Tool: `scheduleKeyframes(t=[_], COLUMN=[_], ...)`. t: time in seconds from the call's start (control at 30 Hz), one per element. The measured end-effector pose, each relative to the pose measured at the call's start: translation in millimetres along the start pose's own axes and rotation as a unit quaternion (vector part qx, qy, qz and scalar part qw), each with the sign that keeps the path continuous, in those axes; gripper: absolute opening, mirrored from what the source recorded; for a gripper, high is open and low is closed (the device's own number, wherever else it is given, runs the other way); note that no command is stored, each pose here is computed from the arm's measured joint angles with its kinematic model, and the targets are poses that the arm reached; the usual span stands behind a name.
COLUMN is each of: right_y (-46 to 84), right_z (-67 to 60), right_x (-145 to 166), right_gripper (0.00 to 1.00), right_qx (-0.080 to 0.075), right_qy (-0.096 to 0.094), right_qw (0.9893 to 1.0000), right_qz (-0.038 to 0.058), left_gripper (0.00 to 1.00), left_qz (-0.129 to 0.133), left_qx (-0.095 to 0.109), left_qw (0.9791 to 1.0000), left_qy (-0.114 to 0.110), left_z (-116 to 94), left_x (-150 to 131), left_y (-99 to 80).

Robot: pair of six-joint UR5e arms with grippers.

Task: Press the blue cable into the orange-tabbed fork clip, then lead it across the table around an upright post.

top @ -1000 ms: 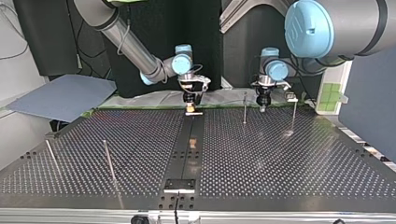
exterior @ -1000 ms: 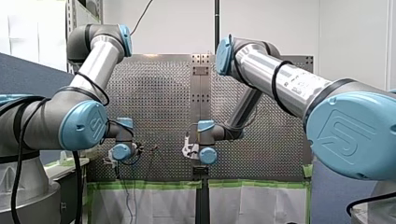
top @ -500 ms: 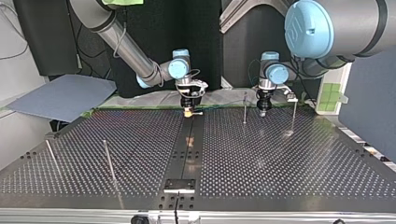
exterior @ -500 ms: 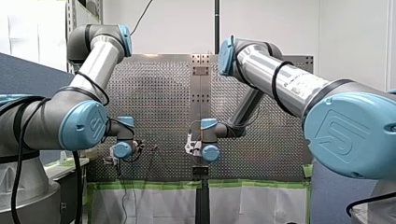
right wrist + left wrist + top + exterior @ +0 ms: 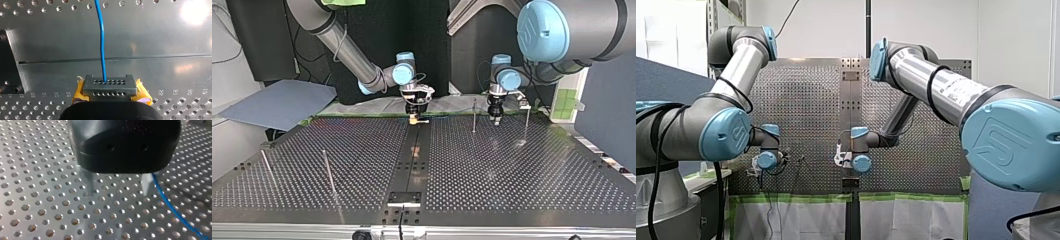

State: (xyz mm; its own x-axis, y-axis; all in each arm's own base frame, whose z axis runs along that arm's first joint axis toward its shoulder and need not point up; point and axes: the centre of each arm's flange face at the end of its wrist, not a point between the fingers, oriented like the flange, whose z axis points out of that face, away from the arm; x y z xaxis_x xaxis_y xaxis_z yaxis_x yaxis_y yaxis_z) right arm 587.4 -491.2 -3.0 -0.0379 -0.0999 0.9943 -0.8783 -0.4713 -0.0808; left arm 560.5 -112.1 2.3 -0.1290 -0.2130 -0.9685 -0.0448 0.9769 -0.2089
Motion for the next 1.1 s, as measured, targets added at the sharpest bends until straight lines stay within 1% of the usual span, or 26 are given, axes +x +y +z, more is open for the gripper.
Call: scheduleKeyframes(t=[0.13,0.2,0.27,0.37,0.5,0.63,0.83,1.0,1.1], right_y=[0.0,0.0,0.0,0.0,0.1,0.1,0.0,0.2,0.0], right_z=[-0.1,-0.2,-0.2,-0.1,-0.1,0.0,-0.3,-0.1,0.1], right_x=[-0.1,-0.2,-0.2,-0.2,-0.2,0.0,-0.6,0.1,0.4], right_gripper=[0.0,0.0,0.0,0.0,0.0,0.0,0.0,0.0,0.0], right_qx=[0.0,0.0,0.0,0.0,0.0,0.0,0.0,0.0,0.0], right_qy=[0.0,-0.001,-0.001,-0.001,0.0,0.001,-0.001,-0.001,0.0], right_qw=[1.0,1.0,1.0,1.0,1.0,1.0,1.0,1.0,1.0], right_qz=[-0.0003,-0.0004,-0.0004,-0.0004,-0.0004,-0.0002,-0.0015,-0.0016,-0.0011], left_gripper=[1.0,1.0,1.0,1.0,1.0,1.0,1.0,1.0,1.0], left_qz=[0.016,0.025,0.034,0.046,0.061,0.068,0.066,0.052,0.04], left_qx=[-0.011,-0.019,-0.021,-0.016,-0.003,0.015,0.042,0.064,0.076], left_qw=[0.9997,0.9992,0.9984,0.9968,0.9949,0.9943,0.994,0.9941,0.9937], left_qy=[0.015,0.026,0.041,0.064,0.081,0.081,0.076,0.071,0.072], left_z=[-4.2,-8.8,-15.6,-27.6,-41.8,-53.4,-71.1,-85.4,-94.4], left_x=[3.4,6.6,11.3,18.4,25.7,26.9,19.2,9.4,4.9], left_y=[2.1,4.1,5.3,5.6,4.7,2.0,-5.1,-11.7,-16.2])
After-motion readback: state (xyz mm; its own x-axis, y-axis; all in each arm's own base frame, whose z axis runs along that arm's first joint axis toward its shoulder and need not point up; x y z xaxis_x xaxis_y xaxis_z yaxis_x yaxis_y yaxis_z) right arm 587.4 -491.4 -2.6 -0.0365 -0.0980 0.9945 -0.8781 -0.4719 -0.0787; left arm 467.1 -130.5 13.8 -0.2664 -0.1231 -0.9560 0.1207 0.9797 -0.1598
